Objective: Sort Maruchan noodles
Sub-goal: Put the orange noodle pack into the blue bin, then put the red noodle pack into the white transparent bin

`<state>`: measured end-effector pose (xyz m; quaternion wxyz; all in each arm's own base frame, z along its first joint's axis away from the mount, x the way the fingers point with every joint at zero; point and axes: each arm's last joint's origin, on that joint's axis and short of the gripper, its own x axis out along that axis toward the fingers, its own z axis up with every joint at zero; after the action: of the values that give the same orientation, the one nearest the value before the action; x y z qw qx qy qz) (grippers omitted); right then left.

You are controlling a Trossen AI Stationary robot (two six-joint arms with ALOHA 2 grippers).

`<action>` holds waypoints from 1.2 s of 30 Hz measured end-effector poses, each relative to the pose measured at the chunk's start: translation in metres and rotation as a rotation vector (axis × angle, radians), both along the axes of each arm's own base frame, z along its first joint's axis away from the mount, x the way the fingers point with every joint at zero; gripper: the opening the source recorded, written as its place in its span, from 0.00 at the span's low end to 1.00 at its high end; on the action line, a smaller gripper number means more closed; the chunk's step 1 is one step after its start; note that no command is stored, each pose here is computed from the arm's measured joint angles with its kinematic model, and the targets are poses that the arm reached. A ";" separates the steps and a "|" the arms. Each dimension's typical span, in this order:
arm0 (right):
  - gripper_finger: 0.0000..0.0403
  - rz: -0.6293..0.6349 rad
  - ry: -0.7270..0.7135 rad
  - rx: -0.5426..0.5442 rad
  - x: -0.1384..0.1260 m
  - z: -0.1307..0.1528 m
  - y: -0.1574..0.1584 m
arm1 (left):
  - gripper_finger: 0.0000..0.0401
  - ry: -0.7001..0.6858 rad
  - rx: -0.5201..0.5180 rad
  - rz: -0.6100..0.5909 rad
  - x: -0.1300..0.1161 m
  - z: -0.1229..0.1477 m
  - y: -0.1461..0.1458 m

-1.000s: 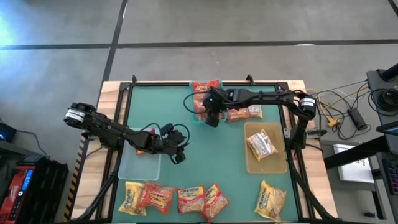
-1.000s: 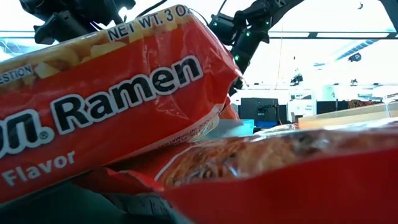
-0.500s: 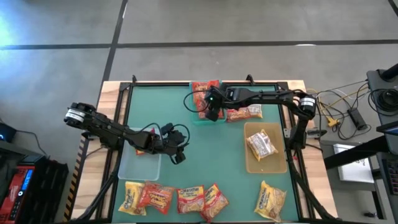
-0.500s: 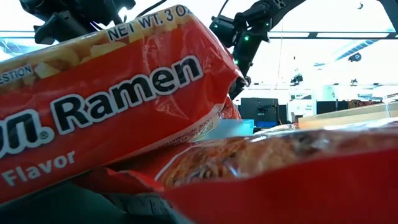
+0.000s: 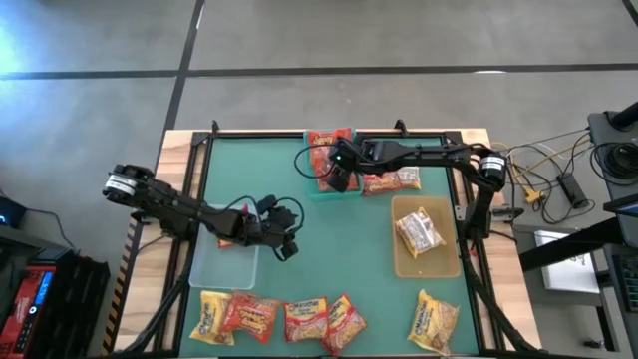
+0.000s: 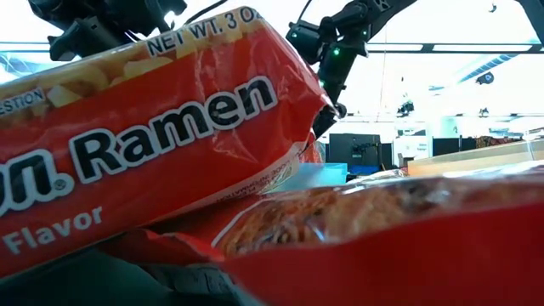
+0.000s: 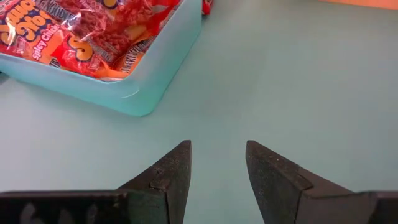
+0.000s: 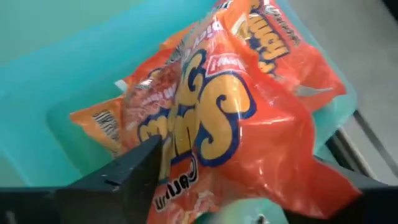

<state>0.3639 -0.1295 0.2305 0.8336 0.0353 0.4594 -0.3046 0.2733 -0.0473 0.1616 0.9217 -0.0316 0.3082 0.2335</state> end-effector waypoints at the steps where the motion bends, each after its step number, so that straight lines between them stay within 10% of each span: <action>1: 0.68 -0.009 0.001 -0.015 0.000 0.003 -0.001 | 0.34 0.000 0.001 0.007 0.000 0.000 0.002; 15: 0.74 -0.054 -0.049 -0.017 0.000 0.090 0.001 | 0.34 -0.106 0.003 0.122 0.011 0.008 0.037; 29: 0.74 -0.411 0.513 -0.014 -0.060 0.043 0.010 | 0.34 -0.065 0.013 0.066 0.011 0.007 0.038; 36: 0.73 -0.520 0.550 -0.069 -0.078 0.041 0.015 | 0.34 -0.054 0.004 0.048 0.010 0.006 0.036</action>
<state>0.2860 -0.1149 0.2712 0.5747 0.0395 0.6310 -0.5196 0.2836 -0.0113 0.1673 0.9239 -0.0436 0.2819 0.2550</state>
